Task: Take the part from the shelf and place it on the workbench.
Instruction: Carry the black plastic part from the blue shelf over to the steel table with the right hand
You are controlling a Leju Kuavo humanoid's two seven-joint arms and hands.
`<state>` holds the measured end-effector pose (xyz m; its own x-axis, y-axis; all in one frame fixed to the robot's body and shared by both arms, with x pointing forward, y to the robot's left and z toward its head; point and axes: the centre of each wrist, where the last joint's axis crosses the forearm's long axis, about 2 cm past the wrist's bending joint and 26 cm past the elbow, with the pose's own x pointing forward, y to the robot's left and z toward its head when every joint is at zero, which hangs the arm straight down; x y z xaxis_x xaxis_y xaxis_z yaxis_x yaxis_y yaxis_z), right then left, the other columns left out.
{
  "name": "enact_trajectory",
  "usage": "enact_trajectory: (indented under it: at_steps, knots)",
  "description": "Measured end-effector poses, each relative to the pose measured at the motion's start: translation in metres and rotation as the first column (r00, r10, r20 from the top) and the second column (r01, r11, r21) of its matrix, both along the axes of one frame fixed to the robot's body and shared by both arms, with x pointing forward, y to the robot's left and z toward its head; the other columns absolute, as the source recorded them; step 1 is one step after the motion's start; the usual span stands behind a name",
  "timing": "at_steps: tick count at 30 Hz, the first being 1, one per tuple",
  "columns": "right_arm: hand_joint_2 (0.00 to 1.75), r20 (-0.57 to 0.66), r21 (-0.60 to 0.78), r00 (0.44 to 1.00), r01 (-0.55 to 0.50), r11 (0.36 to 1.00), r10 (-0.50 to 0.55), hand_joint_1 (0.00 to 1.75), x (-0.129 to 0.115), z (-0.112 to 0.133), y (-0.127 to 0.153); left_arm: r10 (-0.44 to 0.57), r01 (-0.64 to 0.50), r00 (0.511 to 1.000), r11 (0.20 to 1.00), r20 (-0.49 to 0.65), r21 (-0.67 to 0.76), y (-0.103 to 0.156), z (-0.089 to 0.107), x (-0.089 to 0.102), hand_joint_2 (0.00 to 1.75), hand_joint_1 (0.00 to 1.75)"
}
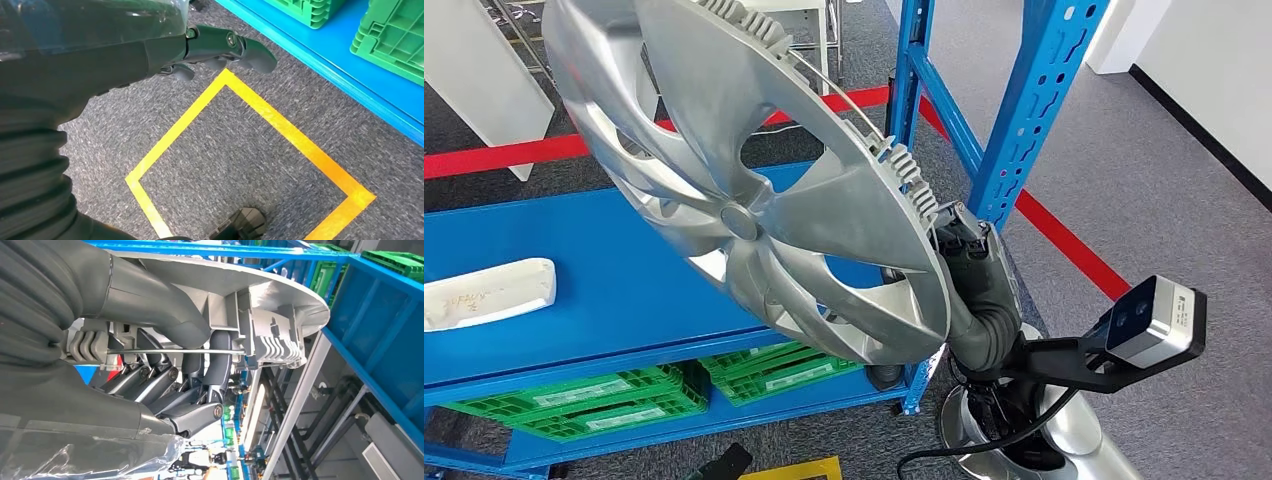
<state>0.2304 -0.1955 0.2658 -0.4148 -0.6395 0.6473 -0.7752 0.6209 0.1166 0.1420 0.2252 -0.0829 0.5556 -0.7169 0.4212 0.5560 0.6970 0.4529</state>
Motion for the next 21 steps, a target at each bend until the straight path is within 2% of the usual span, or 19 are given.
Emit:
enact_trajectory:
  at_steps: [21]
  knots:
    - [1.75, -0.020, -0.006, 1.000, 0.015, 1.000, -0.015, 1.75, -0.0016, -0.0043, -0.0024, 0.005, -0.005, 1.000, 1.000, -0.006, 0.005, 0.0020, -0.0002, 0.0002, 1.75, 0.00]
